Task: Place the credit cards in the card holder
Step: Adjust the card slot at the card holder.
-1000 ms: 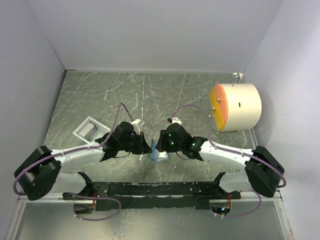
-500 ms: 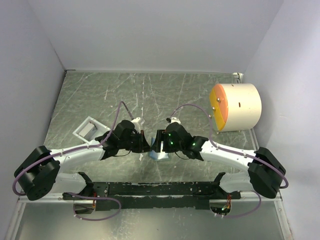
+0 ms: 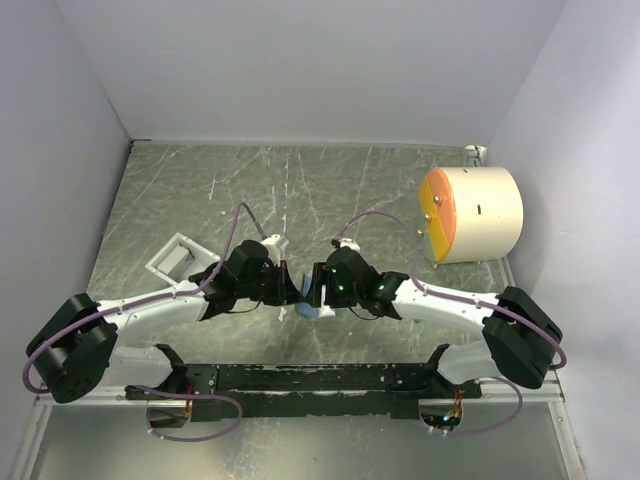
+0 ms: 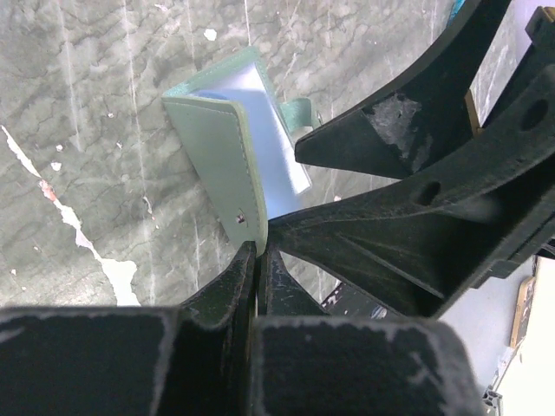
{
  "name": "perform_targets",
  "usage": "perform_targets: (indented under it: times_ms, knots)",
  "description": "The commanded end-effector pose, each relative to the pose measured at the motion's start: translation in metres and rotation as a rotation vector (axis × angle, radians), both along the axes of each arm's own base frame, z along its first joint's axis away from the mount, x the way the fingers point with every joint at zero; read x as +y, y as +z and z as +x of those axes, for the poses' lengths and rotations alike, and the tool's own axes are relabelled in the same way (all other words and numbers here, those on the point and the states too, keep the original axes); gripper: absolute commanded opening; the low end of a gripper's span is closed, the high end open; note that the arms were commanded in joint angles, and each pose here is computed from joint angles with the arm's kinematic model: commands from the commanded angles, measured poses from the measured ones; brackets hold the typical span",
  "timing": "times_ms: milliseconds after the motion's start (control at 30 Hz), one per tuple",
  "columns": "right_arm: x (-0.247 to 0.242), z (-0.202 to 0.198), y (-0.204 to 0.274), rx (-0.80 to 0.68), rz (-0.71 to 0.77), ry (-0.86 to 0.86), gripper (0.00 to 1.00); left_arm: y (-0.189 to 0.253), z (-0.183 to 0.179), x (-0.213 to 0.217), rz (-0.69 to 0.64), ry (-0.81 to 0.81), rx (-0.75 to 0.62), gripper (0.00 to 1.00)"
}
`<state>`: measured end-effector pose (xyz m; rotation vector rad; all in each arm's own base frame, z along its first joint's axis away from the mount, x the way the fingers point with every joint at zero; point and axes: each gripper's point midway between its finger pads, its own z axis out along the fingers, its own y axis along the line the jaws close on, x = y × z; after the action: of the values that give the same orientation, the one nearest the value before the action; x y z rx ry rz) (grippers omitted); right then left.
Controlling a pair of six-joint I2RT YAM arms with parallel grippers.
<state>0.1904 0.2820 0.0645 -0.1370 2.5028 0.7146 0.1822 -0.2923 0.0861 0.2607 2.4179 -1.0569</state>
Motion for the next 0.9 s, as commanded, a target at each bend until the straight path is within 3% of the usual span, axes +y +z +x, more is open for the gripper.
perform_targets:
  times_ms: [0, 400, 567, 733, 867]
  knots:
    - [-0.003, 0.005, -0.003, -0.014, -0.028, -0.027, 0.65, 0.015, 0.003, -0.005, -0.038, -0.002, -0.035, 0.07]
    - [-0.038, 0.006, -0.014, -0.037, -0.156, -0.094, 0.62, 0.005, 0.003, -0.005, -0.027, -0.001, -0.026, 0.07]
    - [-0.05, 0.011, -0.005, -0.064, -0.215, -0.13, 0.66, -0.001, 0.003, -0.004, -0.015, 0.001, -0.02, 0.07]
    - [-0.036, 0.011, 0.015, -0.103, -0.121, -0.076, 0.63, -0.008, 0.003, -0.002, -0.005, 0.006, -0.019, 0.07]
    - [-0.025, 0.008, 0.011, -0.087, -0.074, -0.051, 0.55, -0.012, 0.003, -0.003, -0.014, 0.009, -0.014, 0.07]
